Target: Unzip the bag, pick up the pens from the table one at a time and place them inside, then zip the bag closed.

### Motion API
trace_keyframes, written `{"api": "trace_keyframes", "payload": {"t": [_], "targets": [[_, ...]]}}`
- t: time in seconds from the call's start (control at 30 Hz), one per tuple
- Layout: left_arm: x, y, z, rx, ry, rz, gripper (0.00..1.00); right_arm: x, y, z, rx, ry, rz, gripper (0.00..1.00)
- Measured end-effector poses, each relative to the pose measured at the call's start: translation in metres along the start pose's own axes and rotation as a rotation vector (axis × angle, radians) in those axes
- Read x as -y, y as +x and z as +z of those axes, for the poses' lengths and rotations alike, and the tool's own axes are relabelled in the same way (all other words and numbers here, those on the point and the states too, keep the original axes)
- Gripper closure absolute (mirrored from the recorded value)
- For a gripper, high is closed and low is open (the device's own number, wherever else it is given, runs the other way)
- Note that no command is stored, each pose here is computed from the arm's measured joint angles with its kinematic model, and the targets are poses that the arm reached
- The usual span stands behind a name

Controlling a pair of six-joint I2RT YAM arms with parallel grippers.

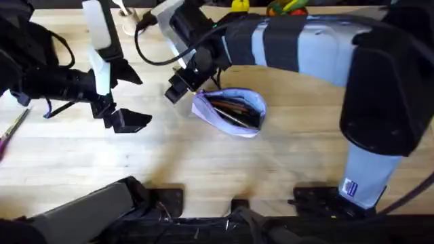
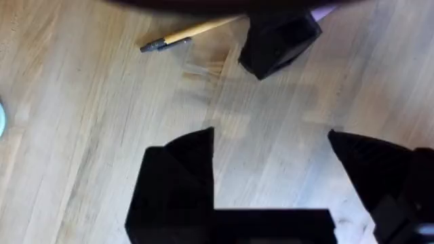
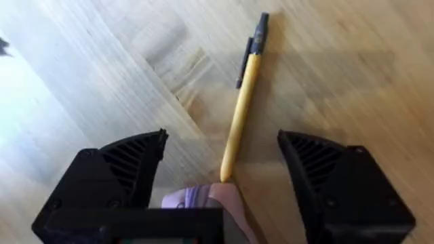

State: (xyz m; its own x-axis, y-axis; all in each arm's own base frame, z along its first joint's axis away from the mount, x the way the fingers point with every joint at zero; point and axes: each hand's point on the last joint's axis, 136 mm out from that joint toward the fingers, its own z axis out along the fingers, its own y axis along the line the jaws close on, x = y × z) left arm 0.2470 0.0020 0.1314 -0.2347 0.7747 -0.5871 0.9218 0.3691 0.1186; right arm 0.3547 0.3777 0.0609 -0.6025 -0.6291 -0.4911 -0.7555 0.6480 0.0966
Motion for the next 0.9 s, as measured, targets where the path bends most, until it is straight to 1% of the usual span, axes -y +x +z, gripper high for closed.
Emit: {"api": "trace_keyframes", "payload": {"t": [0.07,0.2,0.27,0.33,0.47,0.57,0.7,0.9], "targets": [[0.000,0.000,0.000,0.000,0.001,-0.001,0.007,-0.002,0.009,0.013,-0.032,0.000,-0.007,0.004],[0.000,0.000,0.000,0.000,0.001,-0.001,0.007,-0.004,0.007,0.015,-0.028,0.013,-0.026,0.005],[0.000,0.000,0.000,0.000,0.001,-0.001,0.007,-0.003,0.007,0.015,-0.028,0.017,-0.031,0.057],[0.001,0.000,0.000,0.000,0.004,-0.003,0.007,-0.001,0.007,0.016,-0.028,0.026,-0.036,0.182],[0.002,0.000,0.000,0.000,0.008,-0.006,0.007,0.002,0.008,0.016,-0.030,0.034,-0.032,0.688],[0.002,0.000,0.000,0.000,0.008,-0.006,0.008,0.003,0.009,0.016,-0.035,0.042,-0.033,0.867],[0.002,0.000,0.000,0.000,0.008,-0.006,0.007,0.007,0.009,0.015,-0.039,0.067,-0.034,0.952],[0.003,0.000,0.000,0.000,0.010,-0.007,0.007,0.008,0.010,0.014,-0.046,0.080,-0.036,0.958]]}}
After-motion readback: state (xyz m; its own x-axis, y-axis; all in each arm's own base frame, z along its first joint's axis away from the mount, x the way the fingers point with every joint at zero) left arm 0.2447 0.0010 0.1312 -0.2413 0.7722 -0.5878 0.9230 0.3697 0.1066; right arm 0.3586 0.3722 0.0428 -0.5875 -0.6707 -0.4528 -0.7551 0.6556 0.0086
